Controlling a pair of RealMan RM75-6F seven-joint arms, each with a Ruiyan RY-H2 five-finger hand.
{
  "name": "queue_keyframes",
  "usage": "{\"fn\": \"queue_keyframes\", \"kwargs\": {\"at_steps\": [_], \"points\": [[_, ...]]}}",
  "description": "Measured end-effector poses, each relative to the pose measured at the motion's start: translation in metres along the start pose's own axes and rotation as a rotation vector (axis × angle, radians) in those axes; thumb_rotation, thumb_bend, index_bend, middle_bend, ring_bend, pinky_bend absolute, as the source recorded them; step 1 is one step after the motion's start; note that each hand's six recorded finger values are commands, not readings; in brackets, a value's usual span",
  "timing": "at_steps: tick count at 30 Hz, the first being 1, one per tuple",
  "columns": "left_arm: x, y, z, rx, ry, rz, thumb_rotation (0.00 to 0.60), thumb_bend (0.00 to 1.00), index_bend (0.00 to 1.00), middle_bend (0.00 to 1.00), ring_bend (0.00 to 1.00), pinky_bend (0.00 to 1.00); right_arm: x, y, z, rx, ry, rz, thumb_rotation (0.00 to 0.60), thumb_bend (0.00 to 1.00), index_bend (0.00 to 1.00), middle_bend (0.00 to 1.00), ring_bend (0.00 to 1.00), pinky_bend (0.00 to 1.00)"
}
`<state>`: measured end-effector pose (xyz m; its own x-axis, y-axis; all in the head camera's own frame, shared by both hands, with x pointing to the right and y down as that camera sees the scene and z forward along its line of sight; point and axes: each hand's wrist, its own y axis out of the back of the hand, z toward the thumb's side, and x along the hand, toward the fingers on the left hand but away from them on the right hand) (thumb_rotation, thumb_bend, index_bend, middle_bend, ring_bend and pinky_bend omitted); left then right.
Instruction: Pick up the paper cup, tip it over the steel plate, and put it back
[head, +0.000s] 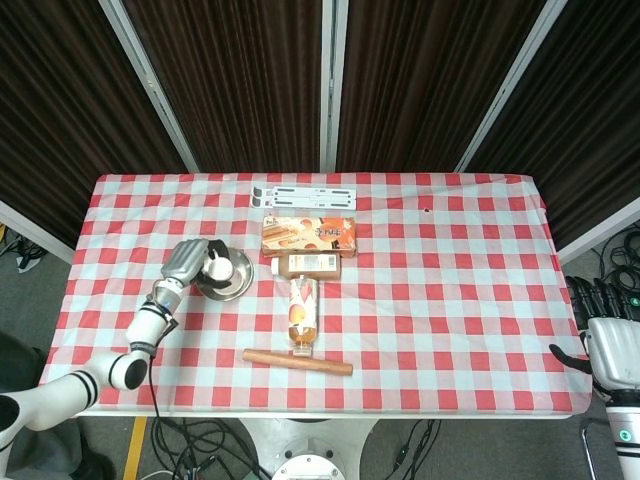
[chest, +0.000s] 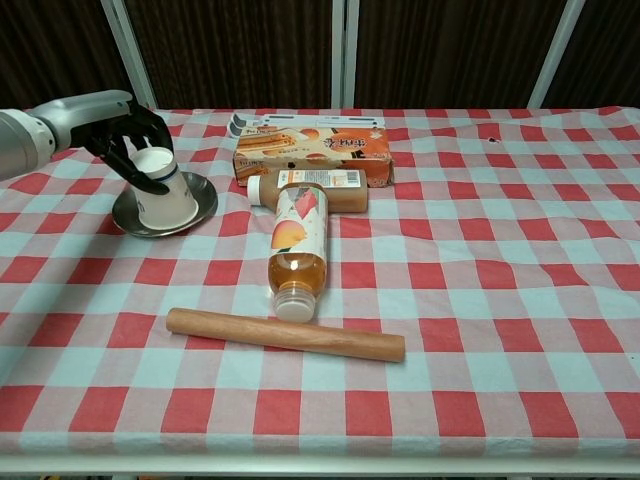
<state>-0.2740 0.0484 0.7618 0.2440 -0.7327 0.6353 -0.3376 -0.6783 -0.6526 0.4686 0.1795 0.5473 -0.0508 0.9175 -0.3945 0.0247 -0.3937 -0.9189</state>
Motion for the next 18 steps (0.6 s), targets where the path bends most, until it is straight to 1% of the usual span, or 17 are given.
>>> {"fn": "queue_keyframes", "kwargs": {"at_steps": [2,7,9,14,18], "points": [[0.003,0.001,-0.005,0.007,0.017,0.011,0.6,0.22,0.54,0.6,0.44,0.54,0.0,0.001,-0.001,-0.001,-0.002,-0.002,0.6,0.04,0.0,0.1,0.0,0.03],[0.015,0.009,-0.022,0.032,0.079,0.07,0.6,0.22,0.54,0.6,0.44,0.54,0.002,0.001,-0.001,0.001,0.0,-0.002,0.6,0.04,0.0,0.1,0.0,0.03],[0.018,0.008,-0.024,0.036,0.093,0.08,0.6,0.22,0.54,0.6,0.44,0.54,0.002,0.001,-0.001,0.001,0.0,0.0,0.6,0.04,0.0,0.1,0.0,0.03],[0.014,0.004,-0.019,0.026,0.074,0.059,0.6,0.22,0.54,0.6,0.44,0.54,0.002,0.0,0.001,0.001,0.005,0.003,0.6,0.04,0.0,0.1,0.0,0.03],[0.004,-0.003,-0.005,0.008,0.021,0.016,0.6,0.22,0.54,0.59,0.44,0.54,0.001,-0.001,0.001,0.003,0.002,0.007,0.6,0.04,0.0,0.1,0.0,0.03]]}}
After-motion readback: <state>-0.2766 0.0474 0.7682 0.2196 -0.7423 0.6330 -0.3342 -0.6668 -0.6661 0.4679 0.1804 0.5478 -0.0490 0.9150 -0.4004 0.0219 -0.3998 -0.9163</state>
